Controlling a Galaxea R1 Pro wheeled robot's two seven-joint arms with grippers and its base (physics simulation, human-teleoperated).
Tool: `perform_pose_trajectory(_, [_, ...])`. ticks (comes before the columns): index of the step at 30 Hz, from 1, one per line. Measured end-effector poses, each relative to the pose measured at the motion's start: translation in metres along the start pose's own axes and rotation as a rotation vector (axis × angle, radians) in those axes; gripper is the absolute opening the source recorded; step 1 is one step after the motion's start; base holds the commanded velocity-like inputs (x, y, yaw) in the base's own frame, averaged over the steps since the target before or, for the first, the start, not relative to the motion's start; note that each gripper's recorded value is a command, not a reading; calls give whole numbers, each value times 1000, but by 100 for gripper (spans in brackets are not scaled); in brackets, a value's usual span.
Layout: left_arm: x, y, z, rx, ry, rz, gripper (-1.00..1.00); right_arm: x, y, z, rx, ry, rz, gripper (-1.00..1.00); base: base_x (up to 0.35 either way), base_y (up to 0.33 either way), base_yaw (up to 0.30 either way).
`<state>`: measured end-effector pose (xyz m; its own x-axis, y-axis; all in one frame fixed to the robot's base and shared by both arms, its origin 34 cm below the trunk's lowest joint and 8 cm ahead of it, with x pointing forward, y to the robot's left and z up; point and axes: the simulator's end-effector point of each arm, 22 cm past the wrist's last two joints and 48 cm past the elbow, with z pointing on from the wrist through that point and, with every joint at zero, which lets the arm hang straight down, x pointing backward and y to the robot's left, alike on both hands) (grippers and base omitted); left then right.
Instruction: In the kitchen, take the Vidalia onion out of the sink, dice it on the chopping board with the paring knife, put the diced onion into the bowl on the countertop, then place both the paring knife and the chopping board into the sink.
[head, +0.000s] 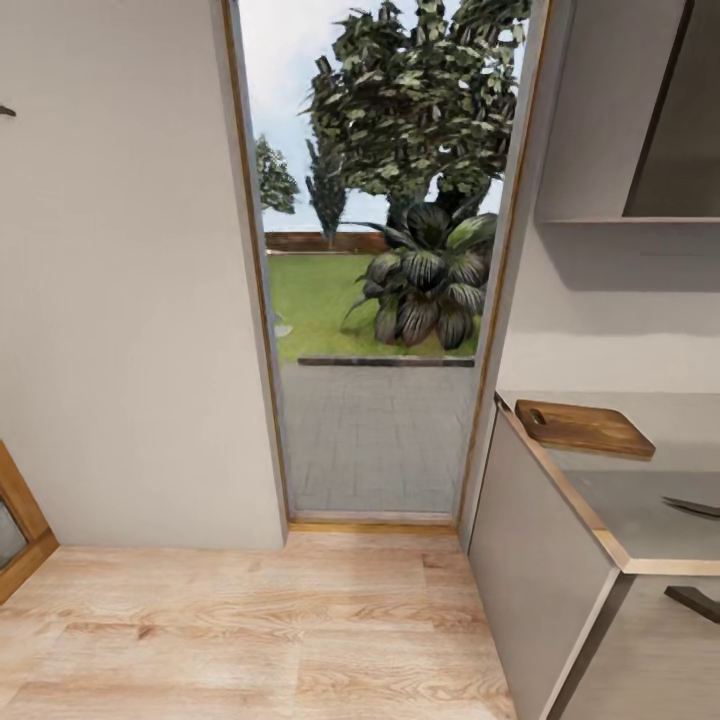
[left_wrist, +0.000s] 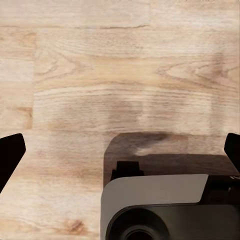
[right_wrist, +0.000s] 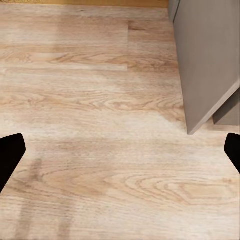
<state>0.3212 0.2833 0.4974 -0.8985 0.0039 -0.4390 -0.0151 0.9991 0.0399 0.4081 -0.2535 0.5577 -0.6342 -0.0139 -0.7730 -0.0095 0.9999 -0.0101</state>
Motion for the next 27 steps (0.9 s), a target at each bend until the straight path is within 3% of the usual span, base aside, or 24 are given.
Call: perform_pose_trajectory(27, [-17,2,-38,-1,2,1,100,-31,0,-27,0,1,0,100,0,0,0])
